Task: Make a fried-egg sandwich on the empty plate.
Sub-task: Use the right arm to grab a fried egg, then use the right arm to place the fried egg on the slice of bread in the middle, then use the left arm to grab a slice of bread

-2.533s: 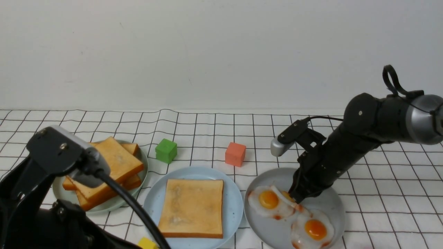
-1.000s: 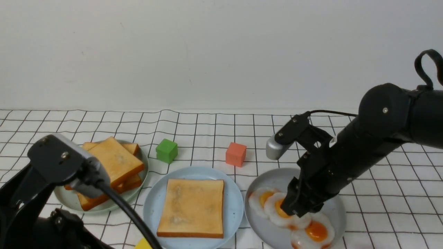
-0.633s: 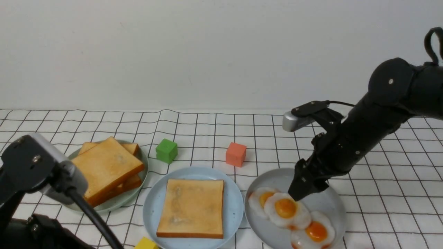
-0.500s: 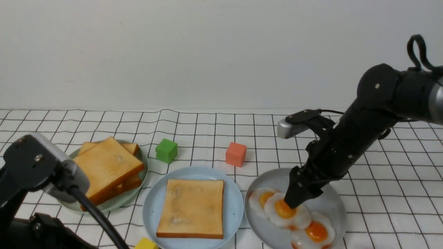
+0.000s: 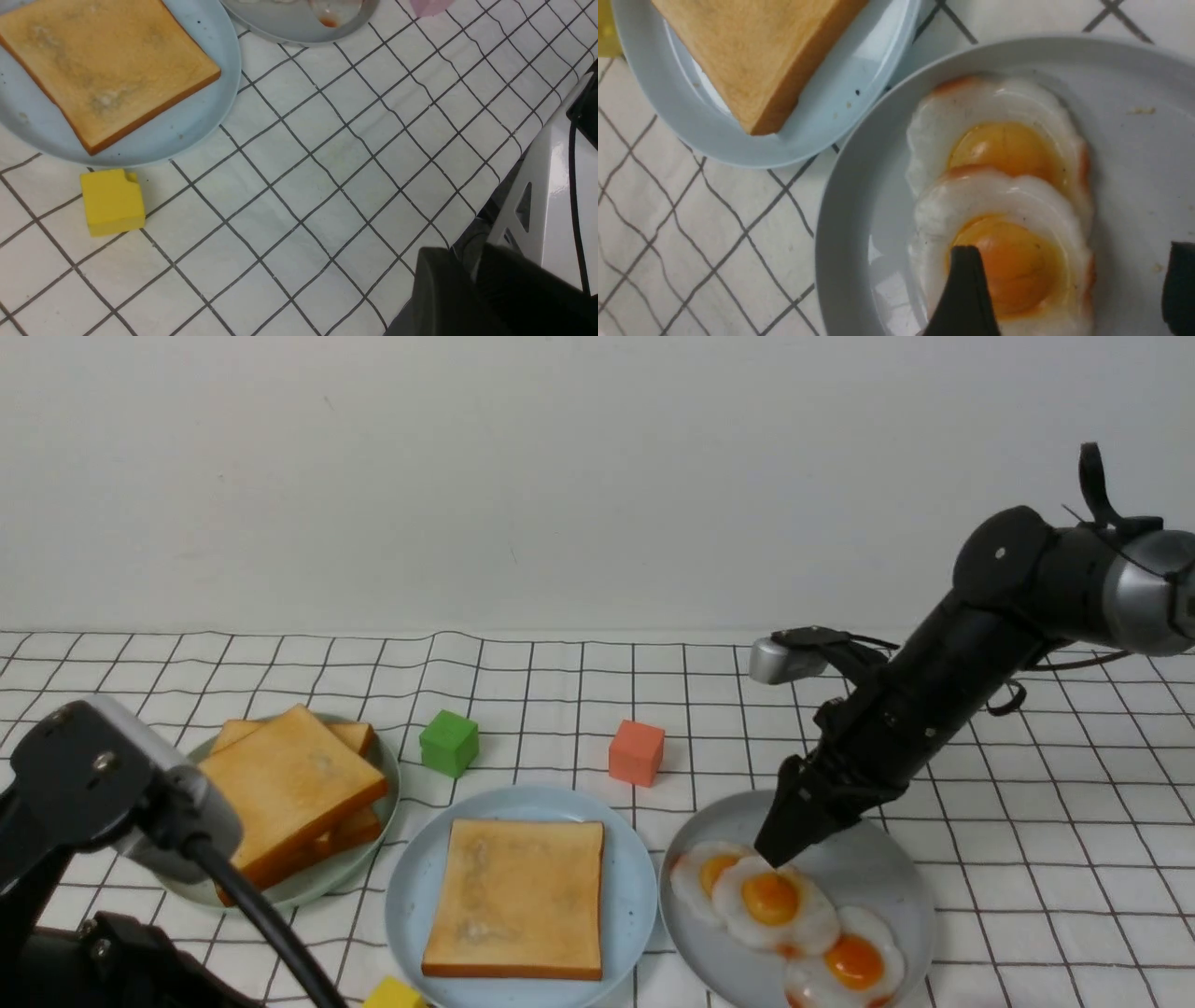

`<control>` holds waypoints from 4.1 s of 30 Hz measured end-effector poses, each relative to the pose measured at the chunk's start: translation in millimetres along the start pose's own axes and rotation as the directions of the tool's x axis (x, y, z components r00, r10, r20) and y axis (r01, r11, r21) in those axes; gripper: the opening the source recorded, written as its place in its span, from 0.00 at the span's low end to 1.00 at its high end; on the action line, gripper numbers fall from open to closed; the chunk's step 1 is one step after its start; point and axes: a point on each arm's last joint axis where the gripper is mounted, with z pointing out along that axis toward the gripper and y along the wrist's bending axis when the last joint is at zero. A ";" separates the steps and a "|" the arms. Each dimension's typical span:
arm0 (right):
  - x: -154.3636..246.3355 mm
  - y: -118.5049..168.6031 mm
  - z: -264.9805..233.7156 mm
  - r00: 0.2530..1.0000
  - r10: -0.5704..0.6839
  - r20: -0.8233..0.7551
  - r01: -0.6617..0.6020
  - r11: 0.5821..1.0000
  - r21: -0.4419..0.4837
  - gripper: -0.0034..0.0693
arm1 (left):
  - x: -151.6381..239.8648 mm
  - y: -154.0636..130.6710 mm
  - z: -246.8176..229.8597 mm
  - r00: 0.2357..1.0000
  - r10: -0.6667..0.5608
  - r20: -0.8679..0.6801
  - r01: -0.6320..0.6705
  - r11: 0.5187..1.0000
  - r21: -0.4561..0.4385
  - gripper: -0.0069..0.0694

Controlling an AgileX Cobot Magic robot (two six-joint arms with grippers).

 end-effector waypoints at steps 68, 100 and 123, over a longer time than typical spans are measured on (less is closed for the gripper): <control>-89.0 155.6 58.5 0.969 -0.185 0.162 0.186 0.983 0.010 0.08 | 32.7 9.7 -57.4 0.983 -0.102 0.152 0.134 0.967 -0.215 0.31; -22.3 259.5 -142.3 0.881 -0.402 0.250 0.345 0.907 0.243 0.77 | -10.2 48.6 -18.6 0.857 -0.321 0.404 0.479 0.785 -0.393 0.36; 141.3 281.2 -163.5 0.699 -0.557 0.449 0.439 0.829 0.347 0.76 | -35.2 242.2 19.8 0.448 -0.835 0.319 0.893 0.402 -0.203 0.41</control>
